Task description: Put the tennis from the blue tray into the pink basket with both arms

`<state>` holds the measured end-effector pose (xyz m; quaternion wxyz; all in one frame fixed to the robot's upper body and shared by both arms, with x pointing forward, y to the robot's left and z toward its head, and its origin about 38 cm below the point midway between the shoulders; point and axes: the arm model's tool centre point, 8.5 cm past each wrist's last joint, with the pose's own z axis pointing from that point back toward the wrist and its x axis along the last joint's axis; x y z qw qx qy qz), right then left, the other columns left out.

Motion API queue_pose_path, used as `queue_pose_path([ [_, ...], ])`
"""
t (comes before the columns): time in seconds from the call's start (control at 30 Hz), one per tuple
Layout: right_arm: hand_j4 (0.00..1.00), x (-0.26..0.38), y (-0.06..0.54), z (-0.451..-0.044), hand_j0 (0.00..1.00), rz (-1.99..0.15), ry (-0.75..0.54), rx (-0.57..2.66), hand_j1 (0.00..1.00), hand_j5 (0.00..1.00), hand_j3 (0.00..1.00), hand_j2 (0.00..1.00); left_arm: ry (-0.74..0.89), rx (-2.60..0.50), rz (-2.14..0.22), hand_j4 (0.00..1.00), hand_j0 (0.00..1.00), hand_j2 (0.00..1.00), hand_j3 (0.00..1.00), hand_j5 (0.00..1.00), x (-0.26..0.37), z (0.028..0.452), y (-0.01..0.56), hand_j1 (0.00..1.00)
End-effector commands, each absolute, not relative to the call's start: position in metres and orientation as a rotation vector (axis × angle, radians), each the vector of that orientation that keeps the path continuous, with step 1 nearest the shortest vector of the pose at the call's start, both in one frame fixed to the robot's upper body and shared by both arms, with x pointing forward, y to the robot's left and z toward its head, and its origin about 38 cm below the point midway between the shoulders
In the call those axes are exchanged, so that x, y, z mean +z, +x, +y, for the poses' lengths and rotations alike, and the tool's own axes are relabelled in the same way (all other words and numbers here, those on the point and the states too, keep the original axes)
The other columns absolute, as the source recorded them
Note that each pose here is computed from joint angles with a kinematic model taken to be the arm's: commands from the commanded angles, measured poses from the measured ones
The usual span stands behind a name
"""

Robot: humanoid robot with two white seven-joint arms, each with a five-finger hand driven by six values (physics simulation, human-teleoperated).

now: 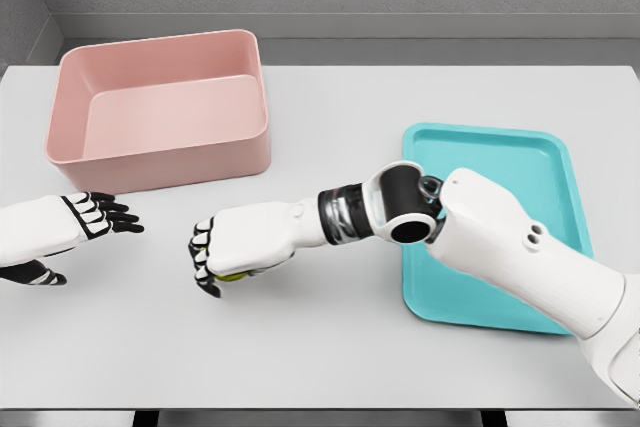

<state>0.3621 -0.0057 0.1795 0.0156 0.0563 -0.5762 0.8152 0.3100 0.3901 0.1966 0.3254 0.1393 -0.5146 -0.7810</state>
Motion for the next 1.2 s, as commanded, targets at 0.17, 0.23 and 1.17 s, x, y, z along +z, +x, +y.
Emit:
queue_pose_path([
  [0.17, 0.43, 0.172, 0.358, 0.001, 0.43, -1.776, 0.21, 2.543, 0.43, 0.43, 0.43, 0.43, 0.362, -2.043, -1.352, 1.0, 1.0, 1.0, 1.0, 1.0, 0.197, 0.39, 0.31, 1.0],
  [0.23, 0.43, 0.172, 0.358, 0.001, 0.43, -1.776, 0.21, 2.543, 0.43, 0.43, 0.43, 0.43, 0.363, -2.042, -1.35, 1.0, 1.0, 1.0, 1.0, 1.0, 0.197, 0.39, 0.31, 1.0],
  [1.17, 0.93, 0.155, 0.364, 0.008, 0.93, -1.727, 0.216, 2.529, 0.93, 0.93, 0.93, 0.93, 0.364, -2.043, -1.352, 1.0, 1.0, 1.0, 1.0, 1.0, 0.198, 0.39, 0.31, 1.0],
])
